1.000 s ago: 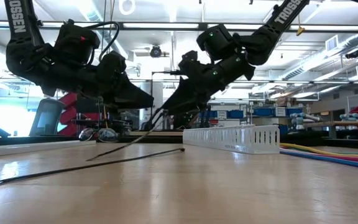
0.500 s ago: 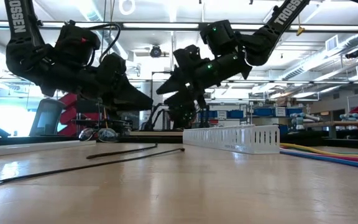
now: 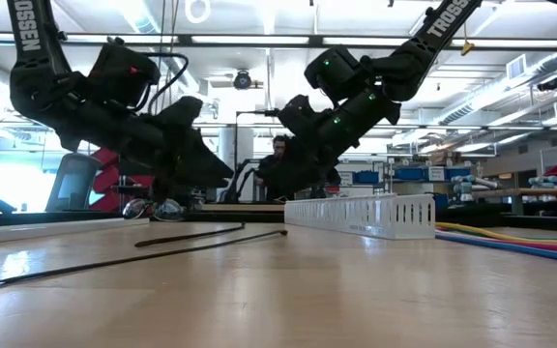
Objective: Ziptie cables
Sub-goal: Prepare the black zip tie
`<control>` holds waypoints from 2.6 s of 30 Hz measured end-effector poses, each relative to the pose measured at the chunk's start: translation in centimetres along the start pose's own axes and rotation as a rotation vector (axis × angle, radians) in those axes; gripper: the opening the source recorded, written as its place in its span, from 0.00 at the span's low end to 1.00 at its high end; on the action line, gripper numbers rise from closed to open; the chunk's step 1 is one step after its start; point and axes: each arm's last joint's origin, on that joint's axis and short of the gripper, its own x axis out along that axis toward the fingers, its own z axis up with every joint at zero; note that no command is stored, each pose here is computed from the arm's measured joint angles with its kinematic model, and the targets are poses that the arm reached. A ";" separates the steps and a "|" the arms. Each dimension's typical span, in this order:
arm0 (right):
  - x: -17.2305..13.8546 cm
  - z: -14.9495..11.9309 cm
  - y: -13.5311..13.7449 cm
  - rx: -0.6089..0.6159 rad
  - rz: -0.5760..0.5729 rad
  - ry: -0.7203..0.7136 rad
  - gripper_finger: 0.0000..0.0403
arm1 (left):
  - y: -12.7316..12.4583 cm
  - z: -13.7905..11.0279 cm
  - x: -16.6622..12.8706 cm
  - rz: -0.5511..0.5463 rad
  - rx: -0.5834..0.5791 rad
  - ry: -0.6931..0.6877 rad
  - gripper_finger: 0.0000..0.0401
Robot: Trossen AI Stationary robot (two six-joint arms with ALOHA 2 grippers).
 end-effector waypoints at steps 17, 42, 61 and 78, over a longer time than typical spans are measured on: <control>-7.9 2.9 0.3 -0.220 -0.232 0.025 0.35 | -6.0 4.7 4.5 0.392 0.203 0.277 0.21; -15.3 -6.3 0.9 -0.049 -0.301 -0.138 0.34 | -4.3 3.6 8.5 0.538 0.092 0.327 0.10; -15.2 -6.4 0.9 -0.051 -0.298 -0.133 0.34 | -2.3 3.6 8.5 0.641 0.041 0.395 0.10; -15.2 -6.5 1.0 -0.053 -0.286 -0.125 0.34 | -2.1 2.8 9.7 0.565 0.040 0.417 0.10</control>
